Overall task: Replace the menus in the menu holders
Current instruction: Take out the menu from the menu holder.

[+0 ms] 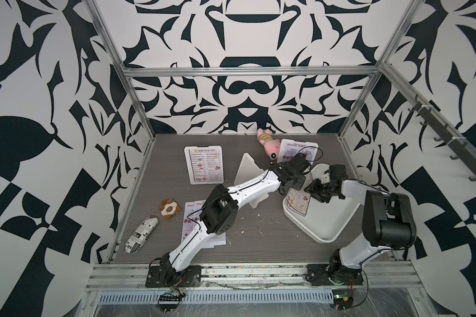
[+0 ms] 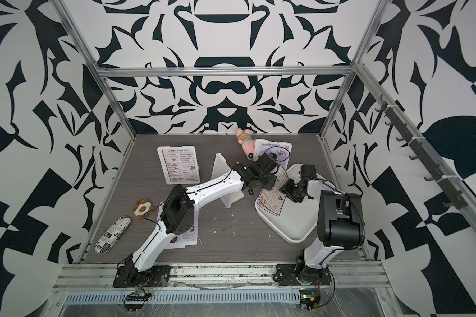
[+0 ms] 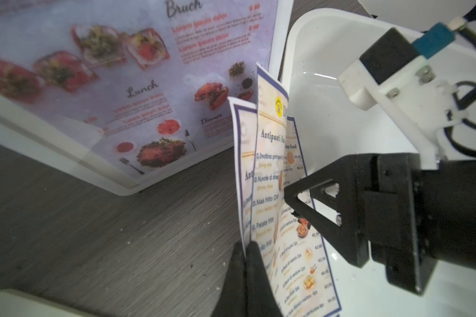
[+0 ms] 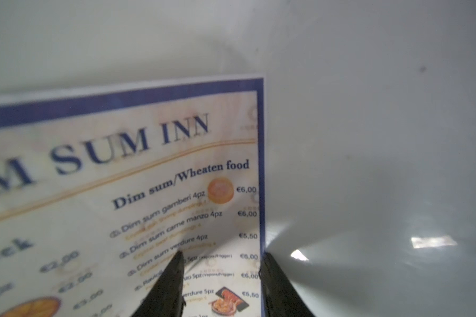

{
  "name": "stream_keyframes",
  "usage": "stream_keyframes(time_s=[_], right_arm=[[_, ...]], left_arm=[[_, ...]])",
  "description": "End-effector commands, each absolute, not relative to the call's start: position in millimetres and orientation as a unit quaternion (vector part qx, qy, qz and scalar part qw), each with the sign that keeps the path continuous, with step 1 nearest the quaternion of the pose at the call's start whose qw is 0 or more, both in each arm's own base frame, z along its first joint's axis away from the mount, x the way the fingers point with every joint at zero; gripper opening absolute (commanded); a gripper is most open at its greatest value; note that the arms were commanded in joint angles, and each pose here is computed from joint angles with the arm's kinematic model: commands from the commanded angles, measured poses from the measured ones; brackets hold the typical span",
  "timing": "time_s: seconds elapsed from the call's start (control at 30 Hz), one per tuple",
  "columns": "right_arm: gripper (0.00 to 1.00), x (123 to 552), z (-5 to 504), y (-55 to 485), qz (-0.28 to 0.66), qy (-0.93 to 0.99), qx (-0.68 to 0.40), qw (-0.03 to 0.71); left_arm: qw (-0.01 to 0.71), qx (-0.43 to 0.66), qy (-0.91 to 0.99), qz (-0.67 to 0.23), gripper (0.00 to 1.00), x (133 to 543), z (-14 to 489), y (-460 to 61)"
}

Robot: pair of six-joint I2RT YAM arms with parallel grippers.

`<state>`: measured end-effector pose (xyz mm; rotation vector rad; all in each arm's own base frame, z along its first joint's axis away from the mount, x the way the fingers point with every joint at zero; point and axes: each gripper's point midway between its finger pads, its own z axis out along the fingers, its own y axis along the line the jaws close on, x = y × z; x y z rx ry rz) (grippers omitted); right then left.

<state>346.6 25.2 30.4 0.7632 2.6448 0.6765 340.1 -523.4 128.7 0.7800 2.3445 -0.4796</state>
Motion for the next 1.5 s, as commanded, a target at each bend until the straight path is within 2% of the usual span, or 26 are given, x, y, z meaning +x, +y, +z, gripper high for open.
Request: stream_keyframes(time_s=[0.0, 0.2, 0.33, 0.67, 0.9, 1.03, 1.27, 1.47], right_arm=[[0.46, 344, 31, 22, 0.217, 0.928, 0.262, 0.148], [0.46, 341, 35, 17, 0.200, 0.933, 0.260, 0.149], [0.46, 338, 39, 11, 0.184, 0.933, 0.266, 0.155], [0.47, 343, 87, 9, 0.177, 0.929, 0.248, 0.207], [0.46, 352, 73, 48, 0.219, 0.929, 0.223, 0.198], [0.44, 352, 53, 48, 0.215, 0.929, 0.239, 0.186], [0.43, 339, 20, 23, 0.168, 0.934, 0.278, 0.151], [0.42, 323, 27, -19, 0.123, 0.922, 0.328, 0.165]], left_arm=[[0.318, 0.295, 0.881, -0.188, 0.00, 337, 150, -520], [0.320, 0.300, 0.873, -0.211, 0.02, 332, 163, -524], [0.322, 0.299, 0.873, -0.210, 0.00, 333, 165, -522], [0.350, 0.305, 0.860, -0.213, 0.00, 335, 194, -519], [0.376, 0.305, 0.849, -0.212, 0.00, 337, 220, -514], [0.398, 0.302, 0.840, -0.210, 0.00, 338, 244, -507], [0.445, 0.295, 0.819, -0.209, 0.00, 338, 292, -490], [0.470, 0.295, 0.803, -0.216, 0.00, 333, 323, -480]])
